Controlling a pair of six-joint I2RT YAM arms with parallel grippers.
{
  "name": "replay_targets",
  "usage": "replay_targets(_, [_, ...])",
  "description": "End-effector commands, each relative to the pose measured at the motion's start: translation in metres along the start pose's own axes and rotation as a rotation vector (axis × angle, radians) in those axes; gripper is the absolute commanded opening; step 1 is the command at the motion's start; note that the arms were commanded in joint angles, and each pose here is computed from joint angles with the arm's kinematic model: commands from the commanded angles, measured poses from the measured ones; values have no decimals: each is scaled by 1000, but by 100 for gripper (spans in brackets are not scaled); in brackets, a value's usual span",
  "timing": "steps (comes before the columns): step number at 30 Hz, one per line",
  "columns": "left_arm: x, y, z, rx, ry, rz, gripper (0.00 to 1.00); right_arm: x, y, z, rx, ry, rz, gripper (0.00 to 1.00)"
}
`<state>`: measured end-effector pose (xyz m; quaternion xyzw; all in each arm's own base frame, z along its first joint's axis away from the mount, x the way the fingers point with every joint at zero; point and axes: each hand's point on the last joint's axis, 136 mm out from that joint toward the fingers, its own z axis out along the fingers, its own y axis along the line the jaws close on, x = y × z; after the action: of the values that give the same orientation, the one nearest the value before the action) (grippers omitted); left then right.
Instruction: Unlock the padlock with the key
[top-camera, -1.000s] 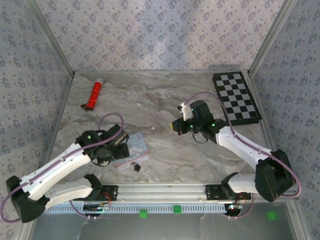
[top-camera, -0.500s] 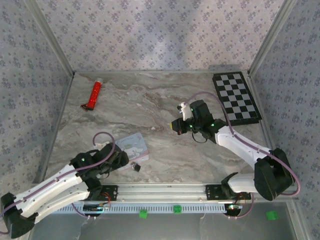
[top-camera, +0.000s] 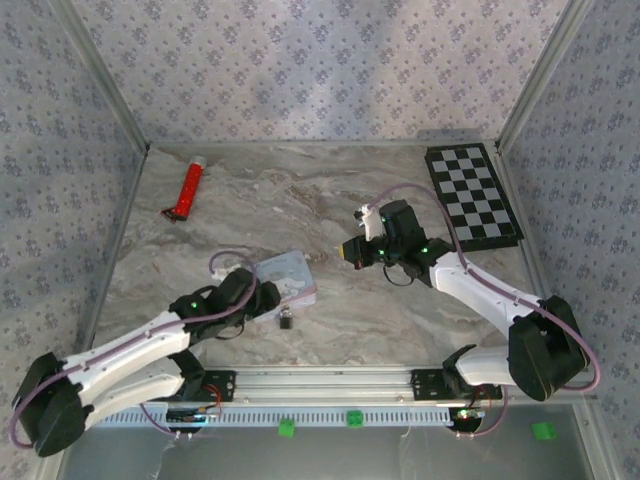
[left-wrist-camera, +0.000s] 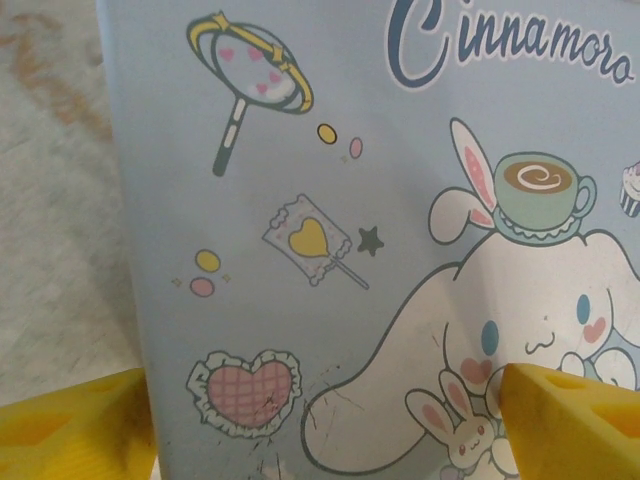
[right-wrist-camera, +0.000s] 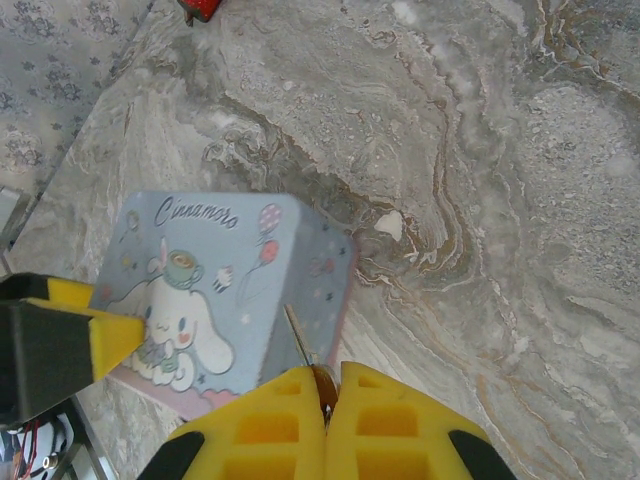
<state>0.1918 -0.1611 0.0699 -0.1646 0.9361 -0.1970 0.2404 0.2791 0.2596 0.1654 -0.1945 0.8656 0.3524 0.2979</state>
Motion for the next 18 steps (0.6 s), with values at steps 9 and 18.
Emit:
replay_targets(9, [-46,-53,61,2,21,101,83,5,-5,-5,39,-19,40,0])
replay_targets(18, [-92,-86,102,-60,36,218,80,6,-10,-10,45,-41,92,0])
